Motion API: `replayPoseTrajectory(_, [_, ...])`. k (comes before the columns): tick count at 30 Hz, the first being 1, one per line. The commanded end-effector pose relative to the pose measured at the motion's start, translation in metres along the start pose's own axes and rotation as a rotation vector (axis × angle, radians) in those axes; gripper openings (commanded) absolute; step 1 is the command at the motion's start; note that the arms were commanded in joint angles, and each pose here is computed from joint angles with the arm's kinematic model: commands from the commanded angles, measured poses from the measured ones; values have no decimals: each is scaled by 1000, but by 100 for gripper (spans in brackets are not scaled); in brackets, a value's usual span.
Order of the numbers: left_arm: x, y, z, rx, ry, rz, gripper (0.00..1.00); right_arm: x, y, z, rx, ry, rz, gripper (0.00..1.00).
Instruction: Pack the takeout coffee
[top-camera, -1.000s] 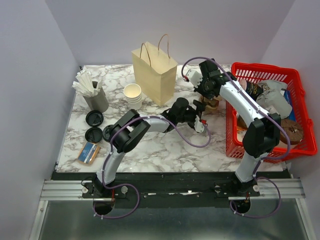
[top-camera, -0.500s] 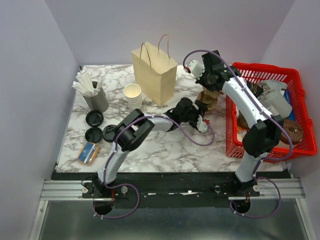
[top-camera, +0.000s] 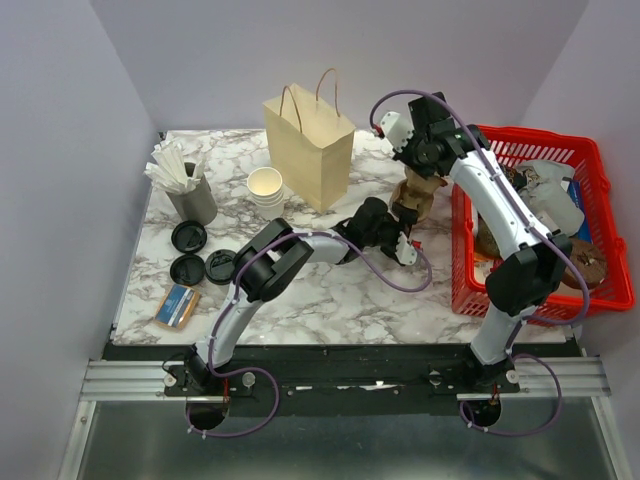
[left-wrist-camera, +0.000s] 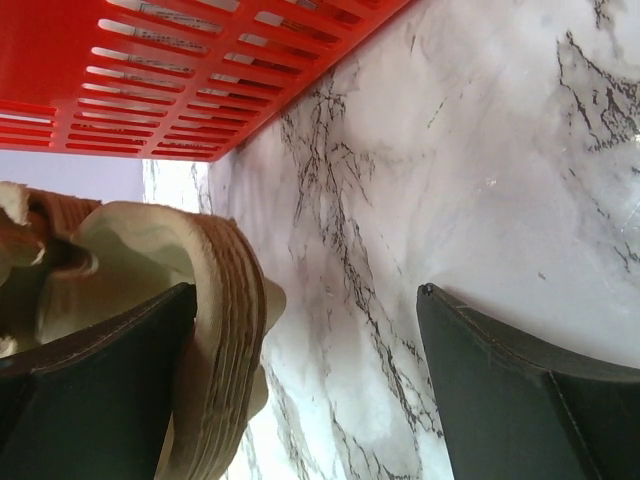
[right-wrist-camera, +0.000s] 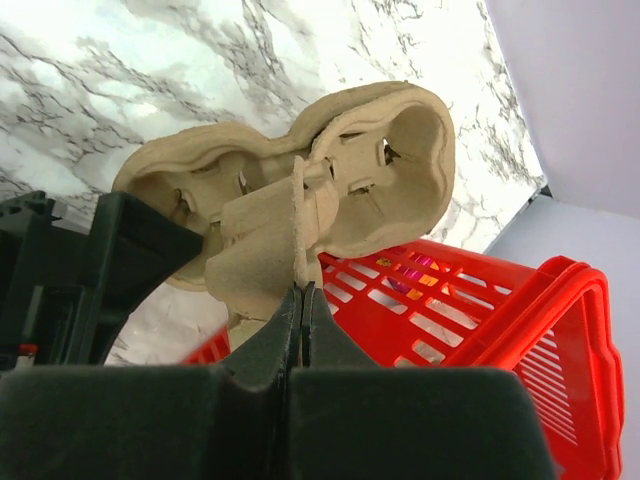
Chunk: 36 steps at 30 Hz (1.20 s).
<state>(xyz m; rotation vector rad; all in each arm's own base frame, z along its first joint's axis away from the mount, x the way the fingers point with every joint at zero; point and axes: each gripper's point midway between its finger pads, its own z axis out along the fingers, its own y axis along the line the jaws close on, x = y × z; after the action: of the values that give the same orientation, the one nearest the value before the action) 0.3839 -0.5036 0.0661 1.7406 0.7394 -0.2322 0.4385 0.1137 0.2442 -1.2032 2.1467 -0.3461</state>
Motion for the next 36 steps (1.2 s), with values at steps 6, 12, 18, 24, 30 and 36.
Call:
replayPoseTrajectory(6, [-46,22,-14,-74,-146,-78,99,33,47,23,-140,73,-11,1])
replayPoseTrajectory(12, [-106,1,-70,43,-300,-221,99,60,79,41,-222,114,-78,1])
replayPoseTrajectory(18, [-126,-13,-151,78,-289,-490,99,58,111,19,-363,52,-152,1])
replayPoseTrajectory(24, [-99,-1,-216,-32,-157,-656,98,71,190,-13,-520,-14,-381,1])
replayPoseTrajectory(30, [-98,7,-253,-102,-95,-671,99,90,224,-45,-599,-35,-548,1])
replayPoseTrajectory(36, [-94,10,-269,-162,-57,-696,99,59,209,-88,-530,-208,-440,54])
